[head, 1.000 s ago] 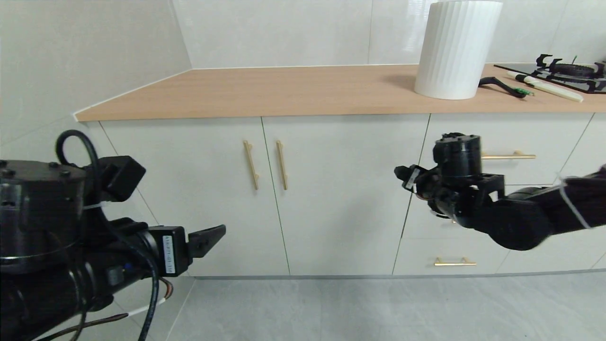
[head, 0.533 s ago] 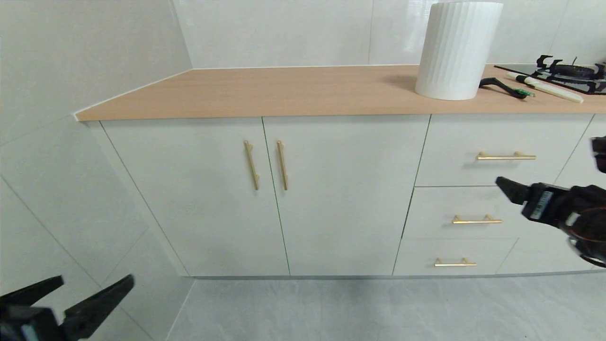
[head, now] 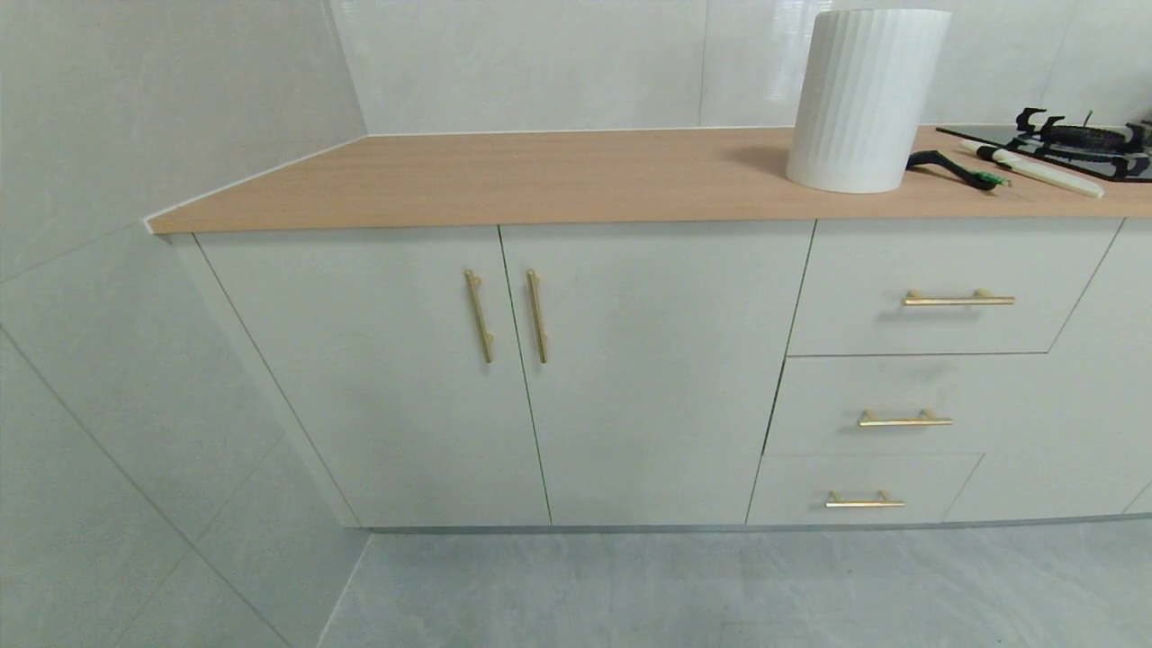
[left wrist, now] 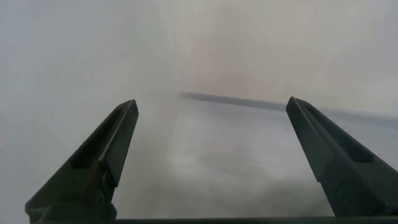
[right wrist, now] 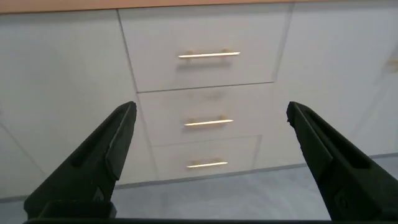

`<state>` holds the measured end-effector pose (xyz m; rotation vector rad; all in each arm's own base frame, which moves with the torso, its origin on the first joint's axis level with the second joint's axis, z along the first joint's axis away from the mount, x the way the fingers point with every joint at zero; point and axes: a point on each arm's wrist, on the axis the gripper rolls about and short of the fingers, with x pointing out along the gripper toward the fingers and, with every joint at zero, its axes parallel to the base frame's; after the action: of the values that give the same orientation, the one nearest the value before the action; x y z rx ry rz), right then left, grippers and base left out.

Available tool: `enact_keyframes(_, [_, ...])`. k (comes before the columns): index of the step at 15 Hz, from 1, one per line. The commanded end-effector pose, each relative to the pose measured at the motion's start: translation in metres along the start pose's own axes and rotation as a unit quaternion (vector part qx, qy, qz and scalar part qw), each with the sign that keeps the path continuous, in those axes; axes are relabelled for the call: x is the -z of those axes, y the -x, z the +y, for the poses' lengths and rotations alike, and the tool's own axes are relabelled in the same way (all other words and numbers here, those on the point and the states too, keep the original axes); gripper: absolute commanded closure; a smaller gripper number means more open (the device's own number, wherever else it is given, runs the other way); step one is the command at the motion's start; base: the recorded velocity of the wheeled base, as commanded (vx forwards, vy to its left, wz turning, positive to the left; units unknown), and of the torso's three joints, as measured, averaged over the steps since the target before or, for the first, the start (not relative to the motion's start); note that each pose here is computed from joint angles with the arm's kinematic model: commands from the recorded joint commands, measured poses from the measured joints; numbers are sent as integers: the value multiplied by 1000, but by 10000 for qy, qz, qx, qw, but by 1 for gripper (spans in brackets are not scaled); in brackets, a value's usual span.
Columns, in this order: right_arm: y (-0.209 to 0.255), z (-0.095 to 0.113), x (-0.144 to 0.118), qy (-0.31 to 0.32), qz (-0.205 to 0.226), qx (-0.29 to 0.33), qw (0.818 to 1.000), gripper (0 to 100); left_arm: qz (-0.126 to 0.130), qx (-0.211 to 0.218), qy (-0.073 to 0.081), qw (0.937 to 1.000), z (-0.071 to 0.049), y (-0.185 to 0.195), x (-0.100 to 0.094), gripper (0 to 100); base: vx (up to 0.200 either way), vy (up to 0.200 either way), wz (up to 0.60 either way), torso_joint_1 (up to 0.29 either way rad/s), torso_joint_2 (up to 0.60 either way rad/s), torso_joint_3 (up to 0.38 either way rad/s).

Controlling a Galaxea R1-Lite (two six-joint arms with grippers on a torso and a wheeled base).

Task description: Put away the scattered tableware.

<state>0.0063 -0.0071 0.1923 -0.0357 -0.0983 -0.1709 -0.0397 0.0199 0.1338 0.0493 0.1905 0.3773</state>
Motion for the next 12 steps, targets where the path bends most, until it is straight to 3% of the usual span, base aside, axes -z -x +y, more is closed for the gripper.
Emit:
enact_keyframes(1, [50,-15,28,212,-419,383,9982,0,-71,-405,100,9991,-1,4,13,0,0,0,0,0,0,0])
enact_keyframes(3, [48,-16,32,98,-431,765,9961,0,41,-792,140,9968,-4,3,20,0,0,0,0,0,0,0])
enact_keyframes(4, [46,-14,37,121,-390,1005,9941,0,-119,-1137,90,9934,-5,8,33,0,0,0,0,0,0,0])
enact_keyframes(5, [45,-13,40,138,-375,1163,9924,0,-44,-1214,-129,9925,-6,6,38,0,0,0,0,0,0,0])
enact_keyframes(6, [52,-11,48,209,-526,1547,9863,0,-28,-1311,-37,9914,-8,0,45,0,0,0,0,0,0,0])
enact_keyframes(7, [54,-9,61,383,-480,1391,9884,0,-186,-1109,61,9936,-10,-3,45,0,0,0,0,0,0,0])
enact_keyframes(9, [47,-6,80,441,-264,1294,9903,0,-342,-494,58,9982,-14,-7,46,0,0,0,0,0,0,0])
enact_keyframes(10, [42,-4,98,475,-138,1235,9911,0,-492,38,80,9987,-17,-9,46,0,0,0,0,0,0,0])
enact_keyframes(12, [41,-2,105,336,165,633,9973,0,-580,877,53,9944,-22,-10,46,0,0,0,0,0,0,0])
